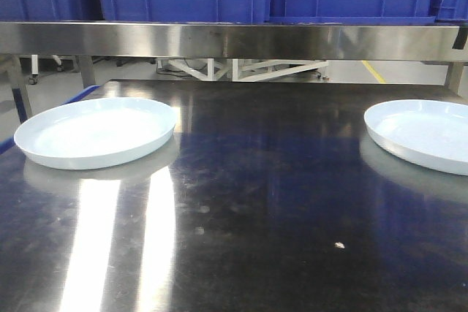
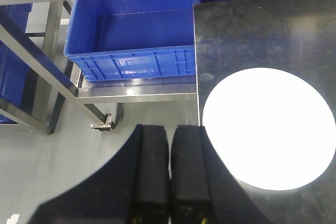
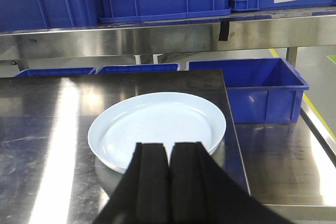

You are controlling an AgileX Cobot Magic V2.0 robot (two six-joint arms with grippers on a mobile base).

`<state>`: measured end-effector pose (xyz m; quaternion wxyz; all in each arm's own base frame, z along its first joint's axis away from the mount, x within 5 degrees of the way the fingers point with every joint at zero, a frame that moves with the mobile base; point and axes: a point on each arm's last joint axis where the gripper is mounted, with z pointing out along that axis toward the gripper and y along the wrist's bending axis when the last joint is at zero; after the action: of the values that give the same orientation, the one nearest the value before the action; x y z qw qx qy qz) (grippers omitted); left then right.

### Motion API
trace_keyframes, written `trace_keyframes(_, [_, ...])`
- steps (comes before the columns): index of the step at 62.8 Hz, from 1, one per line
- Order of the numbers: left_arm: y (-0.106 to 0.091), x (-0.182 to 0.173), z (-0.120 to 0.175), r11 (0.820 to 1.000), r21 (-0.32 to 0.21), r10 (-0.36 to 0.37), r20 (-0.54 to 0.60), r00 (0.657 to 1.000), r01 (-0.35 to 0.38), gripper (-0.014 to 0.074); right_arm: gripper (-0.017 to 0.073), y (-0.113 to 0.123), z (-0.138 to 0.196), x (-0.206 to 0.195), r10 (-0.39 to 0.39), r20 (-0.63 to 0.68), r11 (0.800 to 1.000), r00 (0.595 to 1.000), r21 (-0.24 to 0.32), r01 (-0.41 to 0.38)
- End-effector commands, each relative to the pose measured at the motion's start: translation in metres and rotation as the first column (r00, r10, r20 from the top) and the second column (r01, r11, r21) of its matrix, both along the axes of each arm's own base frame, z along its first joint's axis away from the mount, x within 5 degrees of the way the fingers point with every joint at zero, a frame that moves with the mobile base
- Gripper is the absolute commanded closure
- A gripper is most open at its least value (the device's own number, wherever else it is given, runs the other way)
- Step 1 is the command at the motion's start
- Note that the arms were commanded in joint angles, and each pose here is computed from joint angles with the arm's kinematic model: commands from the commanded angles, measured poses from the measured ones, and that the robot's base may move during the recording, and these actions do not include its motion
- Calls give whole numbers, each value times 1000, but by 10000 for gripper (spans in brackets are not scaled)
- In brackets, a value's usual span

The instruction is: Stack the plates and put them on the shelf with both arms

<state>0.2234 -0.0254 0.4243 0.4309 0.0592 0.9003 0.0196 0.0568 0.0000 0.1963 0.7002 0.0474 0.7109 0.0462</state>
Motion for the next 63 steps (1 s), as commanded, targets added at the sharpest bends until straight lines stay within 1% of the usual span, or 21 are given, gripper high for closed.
trace_keyframes(1, [0,-3,17,1000,-17,-8,108,994,10,503,507,0,16,-3,-3,134,1000,991,-11,4])
trace_keyframes(19, [-1,-3,16,1000,-28,-10,102,995,13,503,507,0,16,-3,-5,143,1000,990,-13,7])
trace_keyframes(28, [-1,-3,16,999,-29,-10,100,995,13,503,507,0,23,-4,-5,203,1000,979,-13,7])
trace_keyframes(33, [-1,-3,16,999,-30,-11,102,995,14,503,507,0,40,-8,-2,259,1000,966,-12,6])
trace_keyframes(36, [-1,-3,16,999,-30,-11,104,995,14,503,507,0,56,-12,-2,295,1000,955,-15,7])
trace_keyframes(39, [-1,-3,17,999,-30,-11,106,994,14,503,507,0,77,-17,-3,318,999,948,-40,16])
trace_keyframes(47, [-1,-3,17,999,-30,-11,106,994,14,503,507,0,119,-9,-6,227,998,974,-65,22])
trace_keyframes(48, [-1,-3,17,999,-30,-11,106,994,14,503,507,-1,128,-7,-7,213,998,977,-65,21])
trace_keyframes(56, [-1,-3,17,999,-30,-11,107,994,14,503,507,-1,164,27,-9,105,998,994,-68,16])
trace_keyframes(63, [-1,-3,17,999,-31,-11,111,994,15,503,507,-1,180,67,-10,-4,997,1000,-70,10])
